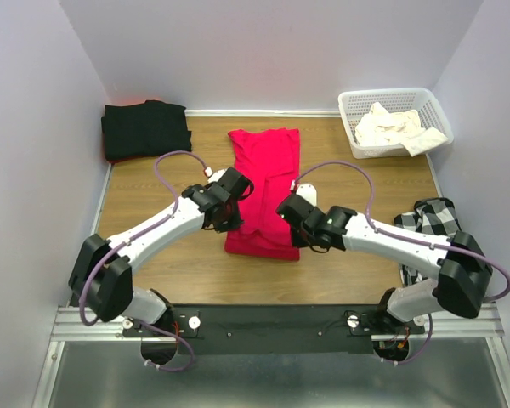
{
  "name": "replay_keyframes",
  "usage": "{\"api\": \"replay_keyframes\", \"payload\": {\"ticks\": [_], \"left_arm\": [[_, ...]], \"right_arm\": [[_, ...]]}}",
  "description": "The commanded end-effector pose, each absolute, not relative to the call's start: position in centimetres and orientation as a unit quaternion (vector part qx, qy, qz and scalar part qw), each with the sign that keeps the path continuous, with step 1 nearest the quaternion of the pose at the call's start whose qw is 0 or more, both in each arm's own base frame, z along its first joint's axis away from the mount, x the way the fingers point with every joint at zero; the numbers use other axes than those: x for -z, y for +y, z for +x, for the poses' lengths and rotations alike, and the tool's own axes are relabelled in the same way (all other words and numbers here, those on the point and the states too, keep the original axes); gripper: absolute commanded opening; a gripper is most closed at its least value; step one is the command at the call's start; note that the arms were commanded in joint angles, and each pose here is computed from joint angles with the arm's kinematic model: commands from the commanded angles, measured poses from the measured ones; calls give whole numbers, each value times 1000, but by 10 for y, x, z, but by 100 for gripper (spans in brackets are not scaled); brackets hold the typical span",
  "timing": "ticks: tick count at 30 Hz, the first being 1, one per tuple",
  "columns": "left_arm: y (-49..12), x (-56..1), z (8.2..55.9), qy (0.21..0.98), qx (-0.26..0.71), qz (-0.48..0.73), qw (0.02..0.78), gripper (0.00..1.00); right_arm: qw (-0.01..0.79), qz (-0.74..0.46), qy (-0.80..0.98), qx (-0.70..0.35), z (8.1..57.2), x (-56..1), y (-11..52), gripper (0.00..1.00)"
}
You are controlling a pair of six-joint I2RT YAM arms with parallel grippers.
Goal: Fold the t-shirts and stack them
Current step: Grab the bottom of the folded rectangular tshirt with both arms, then fold the folded rectangular tshirt in 1/3 of the way
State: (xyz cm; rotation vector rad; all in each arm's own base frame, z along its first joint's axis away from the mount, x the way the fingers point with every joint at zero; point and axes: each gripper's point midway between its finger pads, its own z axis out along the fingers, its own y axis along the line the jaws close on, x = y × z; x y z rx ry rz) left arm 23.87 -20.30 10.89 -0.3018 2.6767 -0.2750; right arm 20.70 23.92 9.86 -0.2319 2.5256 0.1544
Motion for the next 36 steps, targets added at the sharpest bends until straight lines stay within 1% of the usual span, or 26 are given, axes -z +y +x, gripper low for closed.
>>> {"api": "replay_keyframes", "payload": {"ticks": [1,10,20,24,26,27,31,36], "left_arm": [[-206,-118,278,959,88,-81,255,0],[-207,-114,332,961,64,-55,262,0],[-199,-103,393,962,43,-41,265,0],[-192,-104,421,961,35,-38,272,0],[-191,-95,428,963,33,-35,264,0],[-194,-99,437,960,40,-29,274,0],[-199,-81,457,964,35,-6,263,0],[-204,-76,480,964,41,7,263,0]], "right_arm": [[336,-74,939,-23,258,-107,226,1],[348,-65,935,-11,325,-105,226,1],[342,-56,938,-10,384,-91,227,1],[336,-50,940,-12,405,-82,228,1],[328,-48,943,-9,412,-72,227,1],[334,-46,941,-13,419,-76,230,1],[334,-44,941,-12,435,-70,233,1],[334,-39,942,-12,451,-64,234,1]]}}
